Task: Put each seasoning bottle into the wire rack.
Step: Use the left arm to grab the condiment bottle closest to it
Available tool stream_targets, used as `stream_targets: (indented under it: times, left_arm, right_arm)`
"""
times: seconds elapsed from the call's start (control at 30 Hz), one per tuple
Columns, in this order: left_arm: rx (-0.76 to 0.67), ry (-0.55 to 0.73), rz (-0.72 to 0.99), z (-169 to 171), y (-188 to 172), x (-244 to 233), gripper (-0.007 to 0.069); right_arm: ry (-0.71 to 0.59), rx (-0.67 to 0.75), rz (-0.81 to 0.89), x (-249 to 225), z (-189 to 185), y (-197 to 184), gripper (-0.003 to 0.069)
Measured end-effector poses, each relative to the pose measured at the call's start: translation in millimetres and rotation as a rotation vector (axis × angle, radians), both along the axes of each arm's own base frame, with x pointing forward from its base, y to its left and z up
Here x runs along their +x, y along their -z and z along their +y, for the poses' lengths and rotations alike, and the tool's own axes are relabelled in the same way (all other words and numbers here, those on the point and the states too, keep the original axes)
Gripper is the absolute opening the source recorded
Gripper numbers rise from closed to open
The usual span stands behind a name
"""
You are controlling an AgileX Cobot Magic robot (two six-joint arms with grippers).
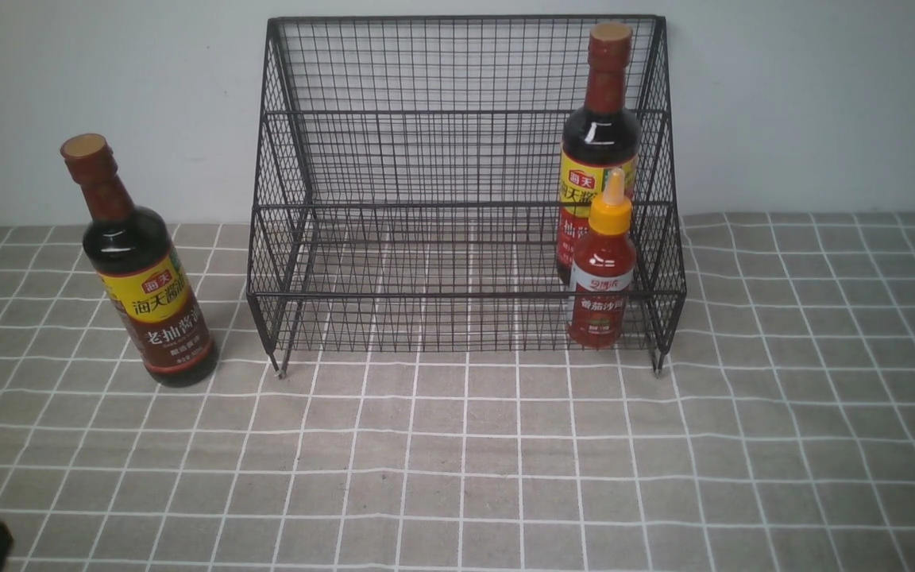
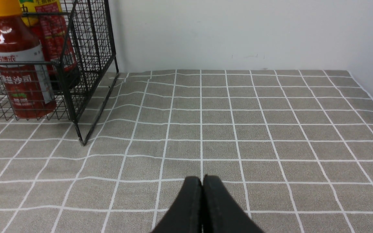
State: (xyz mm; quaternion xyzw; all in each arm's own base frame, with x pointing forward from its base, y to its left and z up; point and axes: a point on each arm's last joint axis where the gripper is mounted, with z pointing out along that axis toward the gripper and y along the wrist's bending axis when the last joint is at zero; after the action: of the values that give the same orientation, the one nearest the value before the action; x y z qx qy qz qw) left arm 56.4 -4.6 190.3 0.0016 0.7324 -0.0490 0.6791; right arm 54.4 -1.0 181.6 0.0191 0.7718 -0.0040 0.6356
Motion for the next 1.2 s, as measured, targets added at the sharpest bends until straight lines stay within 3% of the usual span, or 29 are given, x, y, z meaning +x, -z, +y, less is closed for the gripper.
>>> stream_targets:
  times: [0.27,0.5,0.63,0.83,0.9,1.03,1.2]
  left_arm:
    - [-0.093,-0.049,-0.53,6,-48,-7,-0.0007]
    - [-0.067,-0.05,-0.409,4,-75,22,0.0011]
    - [-0.054,-0.05,-0.298,1,-98,60,0.0119]
    - [-0.045,-0.059,-0.183,-2,-105,115,0.037]
    - [-0.056,-0.075,-0.174,-2,-105,139,0.0489]
    - [-0.086,-0.109,-0.185,0,-103,165,0.0594]
    - [-0.1,-0.139,-0.165,0,-96,201,0.0624]
  right_arm:
    - [0.0,0.0,0.0,0,0,0,-0.0014]
    - [0.0,0.0,0.0,0,0,0,-0.0014]
    - [0.0,0.0,0.0,0,0,0,-0.0014]
    - [0.0,0.0,0.0,0,0,0,-0.0014]
    - [0.0,0.0,0.0,0,0,0,-0.0014]
    - [-0.001,-0.005,0.0,0,0,0,-0.0014]
    - [-0.001,-0.006,0.0,0,0,0,-0.0014]
